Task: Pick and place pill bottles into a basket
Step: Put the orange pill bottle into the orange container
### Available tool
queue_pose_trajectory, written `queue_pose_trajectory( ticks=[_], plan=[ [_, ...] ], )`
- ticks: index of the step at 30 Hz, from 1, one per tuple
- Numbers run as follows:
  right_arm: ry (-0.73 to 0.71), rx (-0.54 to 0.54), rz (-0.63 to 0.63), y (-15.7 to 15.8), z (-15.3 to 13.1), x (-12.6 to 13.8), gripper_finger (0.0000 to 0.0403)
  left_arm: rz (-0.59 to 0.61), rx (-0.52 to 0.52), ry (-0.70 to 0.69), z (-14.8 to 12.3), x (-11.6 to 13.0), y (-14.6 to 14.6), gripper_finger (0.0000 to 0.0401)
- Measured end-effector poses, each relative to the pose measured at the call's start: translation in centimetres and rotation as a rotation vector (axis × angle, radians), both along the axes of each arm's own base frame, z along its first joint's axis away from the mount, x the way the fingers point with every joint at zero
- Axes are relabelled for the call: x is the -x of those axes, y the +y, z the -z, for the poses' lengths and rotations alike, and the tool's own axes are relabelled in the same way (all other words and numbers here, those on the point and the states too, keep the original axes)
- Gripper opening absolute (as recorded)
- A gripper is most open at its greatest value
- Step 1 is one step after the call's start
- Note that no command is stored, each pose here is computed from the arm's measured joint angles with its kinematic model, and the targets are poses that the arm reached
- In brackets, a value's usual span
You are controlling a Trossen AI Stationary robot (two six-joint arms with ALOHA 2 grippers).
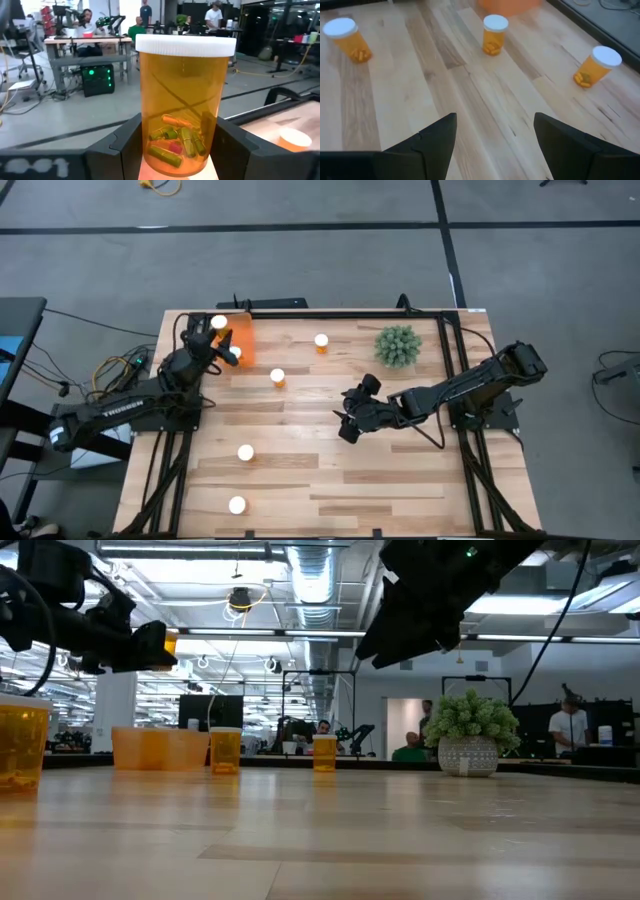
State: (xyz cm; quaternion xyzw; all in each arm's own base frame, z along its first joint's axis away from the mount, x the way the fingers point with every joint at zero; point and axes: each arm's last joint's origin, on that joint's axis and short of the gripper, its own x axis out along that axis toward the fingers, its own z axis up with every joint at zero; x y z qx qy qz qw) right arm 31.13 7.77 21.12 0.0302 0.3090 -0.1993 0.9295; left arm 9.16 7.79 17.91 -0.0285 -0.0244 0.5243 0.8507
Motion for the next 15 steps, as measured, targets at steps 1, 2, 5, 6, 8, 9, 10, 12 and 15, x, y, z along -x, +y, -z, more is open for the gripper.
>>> queue_pose_trajectory(
  ticks=[1,2,5,6,8,9,10,12,15],
  plan=[
    [-0.006,0.0,0.002,0.0,0.0,0.0,0.026,-0.02,0.007,-0.002,0.1,0.2,0.2,0.0174],
    [-0.012,-0.001,0.002,0.0,-0.1,-0.1,0.026,-0.04,0.016,-0.005,0.3,0.3,0.4,0.0174],
    [-0.023,0.003,-0.003,0.0,-0.2,-0.2,0.026,-0.069,0.058,-0.007,1.2,0.7,0.9,0.0174],
    [-0.026,0.005,-0.005,0.0,-0.2,-0.2,0.026,-0.062,0.073,-0.012,1.5,0.7,1.0,0.0174],
    [-0.032,0.005,-0.006,0.0,-0.3,-0.2,0.026,-0.053,0.102,-0.016,1.8,0.8,1.3,0.0174],
    [-0.033,0.005,-0.006,0.0,-0.3,-0.2,0.026,-0.063,0.112,-0.01,1.9,0.8,1.4,0.0174],
    [-0.034,0.005,-0.005,0.0,-0.3,-0.3,0.026,-0.069,0.116,-0.006,2.0,0.8,1.5,0.0174],
    [-0.035,0.005,-0.005,0.0,-0.3,-0.3,0.026,-0.057,0.124,-0.001,2.1,0.8,1.7,0.0174],
    [-0.039,0.004,-0.005,0.0,-0.3,-0.3,0.026,-0.04,0.131,0.002,2.2,0.7,1.9,0.0174]
  ],
)
